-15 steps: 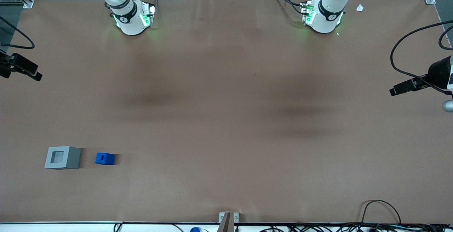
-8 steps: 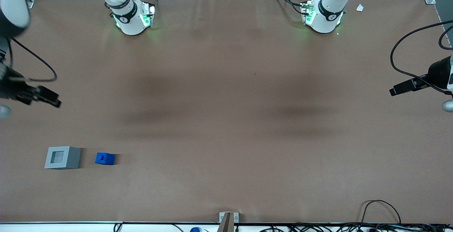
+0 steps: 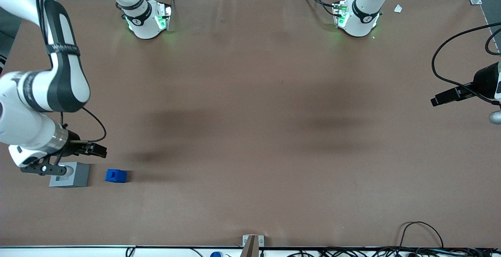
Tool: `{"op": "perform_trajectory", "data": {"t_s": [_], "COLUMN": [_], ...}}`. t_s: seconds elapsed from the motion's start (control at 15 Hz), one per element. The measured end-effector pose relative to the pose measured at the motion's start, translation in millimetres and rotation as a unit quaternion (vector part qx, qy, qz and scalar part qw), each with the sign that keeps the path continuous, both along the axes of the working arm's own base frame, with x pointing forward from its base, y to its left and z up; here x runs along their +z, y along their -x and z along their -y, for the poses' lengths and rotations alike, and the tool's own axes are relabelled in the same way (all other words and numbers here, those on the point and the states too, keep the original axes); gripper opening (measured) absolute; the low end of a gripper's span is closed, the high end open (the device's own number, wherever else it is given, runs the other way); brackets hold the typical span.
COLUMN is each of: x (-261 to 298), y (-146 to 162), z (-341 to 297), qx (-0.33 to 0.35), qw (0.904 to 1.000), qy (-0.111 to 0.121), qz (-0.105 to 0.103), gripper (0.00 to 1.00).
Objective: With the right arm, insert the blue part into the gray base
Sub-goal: 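Lower the open right gripper over the blue block, then close the right gripper on the blue block and lift it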
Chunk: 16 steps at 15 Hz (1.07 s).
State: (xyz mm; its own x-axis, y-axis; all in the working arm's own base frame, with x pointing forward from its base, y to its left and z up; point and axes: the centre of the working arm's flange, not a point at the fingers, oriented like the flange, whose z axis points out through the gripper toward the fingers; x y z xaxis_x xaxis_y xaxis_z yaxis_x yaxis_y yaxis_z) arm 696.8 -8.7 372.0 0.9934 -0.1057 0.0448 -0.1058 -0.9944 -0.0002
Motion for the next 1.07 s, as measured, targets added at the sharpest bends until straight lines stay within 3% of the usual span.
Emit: {"op": "perform_trajectory", "data": {"t_s": [0.33,0.67,0.87,1.07], "x": [-70,-124,-145,-147], "y": [-23,-38,-39,-40], "z": [12,12,12,12], "qx": [-0.011,-0.010,-0.010,-0.010], "qw": [0.9999,0.9990,0.9989,0.9989], "qy": [-0.002,0.000,0.001,0.000], "qz": [0.010,0.043,0.046,0.046], "gripper": [1.00,1.00,1.00,0.94]}}
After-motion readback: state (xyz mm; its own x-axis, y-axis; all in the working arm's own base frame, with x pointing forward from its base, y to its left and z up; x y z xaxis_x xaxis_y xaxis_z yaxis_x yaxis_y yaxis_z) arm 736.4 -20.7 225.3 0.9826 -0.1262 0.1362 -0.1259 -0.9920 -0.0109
